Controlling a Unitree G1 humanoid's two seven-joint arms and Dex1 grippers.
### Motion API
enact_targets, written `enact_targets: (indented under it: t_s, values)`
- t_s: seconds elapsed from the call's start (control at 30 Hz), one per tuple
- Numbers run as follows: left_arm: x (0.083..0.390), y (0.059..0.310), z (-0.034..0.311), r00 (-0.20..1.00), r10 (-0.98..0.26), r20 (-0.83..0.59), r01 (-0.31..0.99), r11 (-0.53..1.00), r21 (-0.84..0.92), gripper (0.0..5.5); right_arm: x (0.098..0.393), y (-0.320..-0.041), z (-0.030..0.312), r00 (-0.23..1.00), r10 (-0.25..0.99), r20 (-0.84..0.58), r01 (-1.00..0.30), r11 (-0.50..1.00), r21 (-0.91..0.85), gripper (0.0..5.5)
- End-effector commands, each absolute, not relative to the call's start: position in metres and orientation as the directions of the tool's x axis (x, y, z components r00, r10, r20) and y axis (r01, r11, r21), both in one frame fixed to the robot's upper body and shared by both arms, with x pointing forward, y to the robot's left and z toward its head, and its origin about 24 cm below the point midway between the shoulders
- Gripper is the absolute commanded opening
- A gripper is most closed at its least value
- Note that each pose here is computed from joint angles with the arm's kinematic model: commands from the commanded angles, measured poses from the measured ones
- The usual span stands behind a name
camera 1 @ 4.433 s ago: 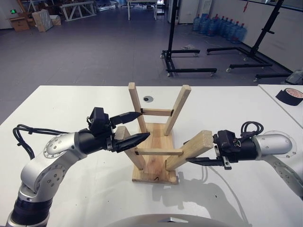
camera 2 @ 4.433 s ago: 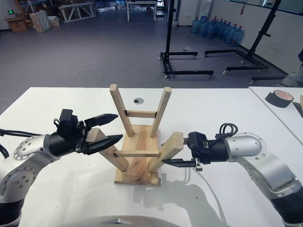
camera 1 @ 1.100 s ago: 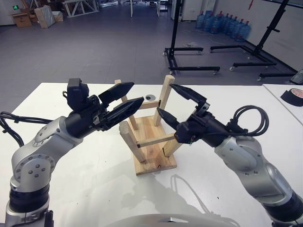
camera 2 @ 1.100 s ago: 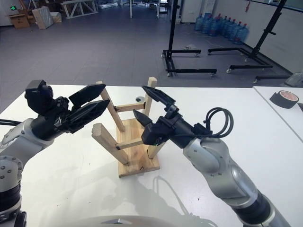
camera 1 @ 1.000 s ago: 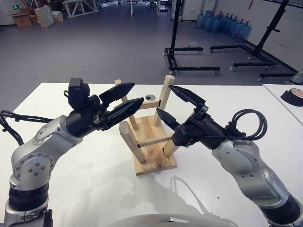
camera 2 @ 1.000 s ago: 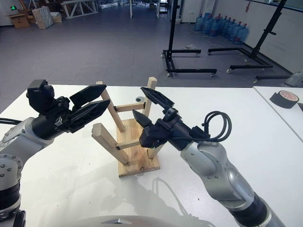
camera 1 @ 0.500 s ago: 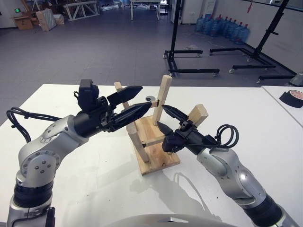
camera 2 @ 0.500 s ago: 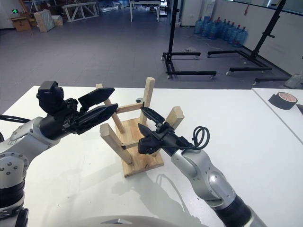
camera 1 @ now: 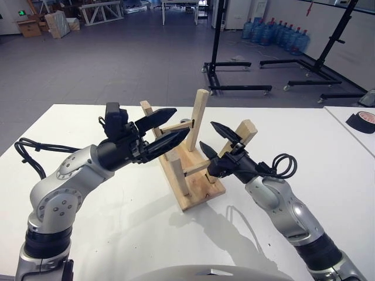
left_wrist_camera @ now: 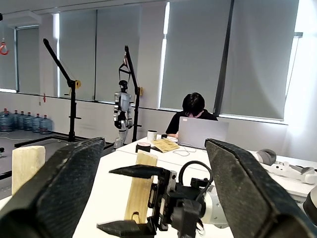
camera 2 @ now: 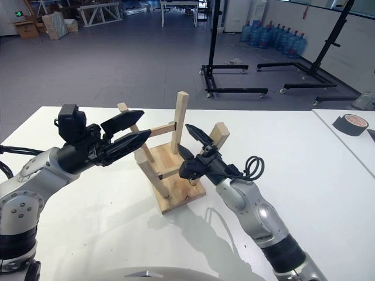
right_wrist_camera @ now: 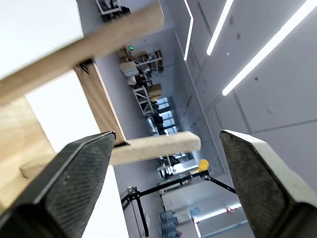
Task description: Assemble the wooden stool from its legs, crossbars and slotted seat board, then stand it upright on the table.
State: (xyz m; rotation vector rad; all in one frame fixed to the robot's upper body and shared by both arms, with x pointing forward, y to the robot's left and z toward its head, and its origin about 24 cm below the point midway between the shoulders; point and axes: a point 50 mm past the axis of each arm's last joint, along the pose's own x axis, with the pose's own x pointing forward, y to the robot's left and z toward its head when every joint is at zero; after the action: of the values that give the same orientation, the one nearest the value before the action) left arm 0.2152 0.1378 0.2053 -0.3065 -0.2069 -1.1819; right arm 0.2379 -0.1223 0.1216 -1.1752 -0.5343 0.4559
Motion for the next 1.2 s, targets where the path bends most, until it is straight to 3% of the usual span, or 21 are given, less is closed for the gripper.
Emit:
enact_targets:
  t_s: [0.03, 0.3, 0.43, 0.53, 0.6, 0.67, 0.87, 1.03, 1.2]
  values:
    - [0.211, 0.139, 0.203, 0.402, -0.855, 0.328, 0.915, 0.388, -0.11, 3.7, 0.24, -0.131, 0.112, 0.788, 0.609, 0.094, -0.116, 0.297, -0.948, 3.92]
    - [0.206, 0.138, 0.199, 0.426, -0.838, 0.342, 0.903, 0.417, -0.103, 3.7, 0.244, -0.127, 0.146, 0.731, 0.643, 0.229, -0.03, 0.365, -0.931, 3.92]
    - [0.209, 0.143, 0.197, 0.441, -0.835, 0.329, 0.896, 0.43, -0.11, 3.7, 0.243, -0.123, 0.138, 0.712, 0.669, 0.214, 0.021, 0.285, -0.958, 3.92]
    - [0.204, 0.142, 0.198, 0.404, -0.858, 0.318, 0.914, 0.395, -0.095, 3.7, 0.243, -0.126, 0.087, 0.765, 0.641, -0.064, -0.219, 0.164, -0.962, 3.92]
    - [0.205, 0.141, 0.19, 0.417, -0.874, 0.248, 0.909, 0.407, -0.094, 3.7, 0.23, -0.129, 0.049, 0.724, 0.623, -0.296, -0.44, 0.087, -0.894, 3.92]
    - [0.2, 0.141, 0.182, 0.392, -0.899, 0.193, 0.92, 0.379, -0.104, 3.7, 0.221, -0.125, 0.043, 0.687, 0.64, -0.342, -0.509, 0.088, -0.856, 3.92]
    - [0.203, 0.132, 0.163, 0.374, -0.926, 0.056, 0.925, 0.367, -0.099, 3.7, 0.217, -0.117, 0.045, 0.669, 0.665, -0.332, -0.526, 0.108, -0.844, 3.92]
    - [0.218, 0.123, 0.158, 0.383, -0.922, 0.053, 0.922, 0.377, -0.091, 3.7, 0.22, -0.116, 0.049, 0.686, 0.656, -0.316, -0.51, 0.123, -0.852, 3.92]
    - [0.225, 0.12, 0.153, 0.422, -0.906, 0.035, 0.906, 0.422, -0.01, 3.7, 0.229, -0.117, 0.096, 0.711, 0.702, -0.045, -0.353, 0.3, -0.886, 3.92]
